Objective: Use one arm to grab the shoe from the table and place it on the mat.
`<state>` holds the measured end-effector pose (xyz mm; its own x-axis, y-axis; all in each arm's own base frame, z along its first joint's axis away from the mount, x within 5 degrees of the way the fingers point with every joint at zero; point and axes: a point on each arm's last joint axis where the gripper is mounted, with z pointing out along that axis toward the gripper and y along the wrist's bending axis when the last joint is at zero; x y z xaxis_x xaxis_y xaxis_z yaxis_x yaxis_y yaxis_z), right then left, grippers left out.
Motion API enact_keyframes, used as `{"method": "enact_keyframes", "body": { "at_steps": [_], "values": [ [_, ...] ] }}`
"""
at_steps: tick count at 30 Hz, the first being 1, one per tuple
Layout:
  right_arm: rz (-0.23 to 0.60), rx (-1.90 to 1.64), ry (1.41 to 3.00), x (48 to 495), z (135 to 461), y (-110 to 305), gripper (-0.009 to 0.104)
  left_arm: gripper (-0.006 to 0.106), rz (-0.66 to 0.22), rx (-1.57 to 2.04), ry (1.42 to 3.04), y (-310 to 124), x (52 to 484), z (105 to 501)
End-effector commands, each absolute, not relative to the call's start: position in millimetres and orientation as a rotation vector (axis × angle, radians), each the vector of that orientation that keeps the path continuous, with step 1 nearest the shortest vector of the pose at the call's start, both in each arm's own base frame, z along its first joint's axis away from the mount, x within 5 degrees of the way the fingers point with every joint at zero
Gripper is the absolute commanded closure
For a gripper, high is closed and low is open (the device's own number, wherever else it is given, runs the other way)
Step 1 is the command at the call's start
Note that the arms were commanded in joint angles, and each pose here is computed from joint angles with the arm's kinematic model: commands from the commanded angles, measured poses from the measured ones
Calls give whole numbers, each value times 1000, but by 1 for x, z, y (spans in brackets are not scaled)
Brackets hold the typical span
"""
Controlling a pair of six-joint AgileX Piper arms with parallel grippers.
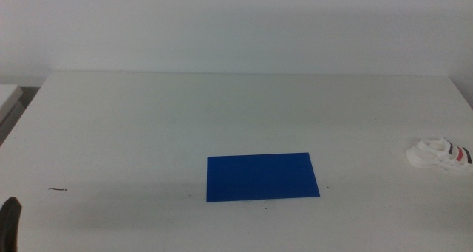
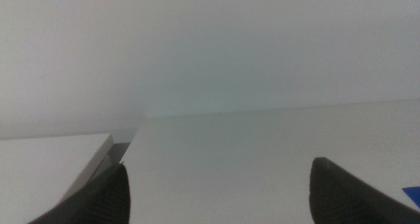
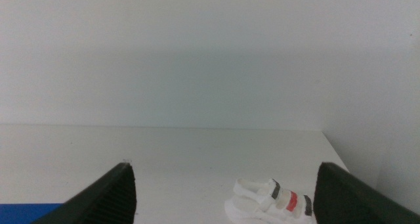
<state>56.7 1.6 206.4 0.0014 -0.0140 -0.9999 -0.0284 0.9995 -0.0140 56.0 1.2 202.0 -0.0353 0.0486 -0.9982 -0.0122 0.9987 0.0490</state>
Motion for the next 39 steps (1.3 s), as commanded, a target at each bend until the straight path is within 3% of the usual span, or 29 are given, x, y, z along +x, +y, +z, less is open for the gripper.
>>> {"method": "enact_keyframes", "body": {
  "at_steps": [1, 4, 12, 18, 23, 26, 33, 39],
  "values": [
    [5, -29, 1565, 56, 206, 1, 2, 7, 43, 24, 1599, 1, 56, 203],
    [9, -27, 1603, 56, 206, 1, 2, 7, 43, 24, 1599, 1, 56, 203],
    [34, -19, 1699, 50, 268, 2, 2, 7, 43, 24, 1599, 1, 56, 203],
    [7, -82, 1991, 66, 301, 4, 2, 7, 43, 24, 1599, 1, 56, 203],
    [-34, -210, 2371, 99, 321, 4, 2, 7, 43, 24, 1599, 1, 56, 203],
    [-76, -404, 2509, 123, 333, 5, 2, 7, 43, 24, 1599, 1, 56, 203],
    [-197, -1042, 2528, 183, 347, 2, 2, 7, 43, 24, 1599, 1, 56, 203],
    [-91, -846, 2664, 247, 341, -10, 2, 7, 43, 24, 1599, 1, 56, 203]
  ]
}}
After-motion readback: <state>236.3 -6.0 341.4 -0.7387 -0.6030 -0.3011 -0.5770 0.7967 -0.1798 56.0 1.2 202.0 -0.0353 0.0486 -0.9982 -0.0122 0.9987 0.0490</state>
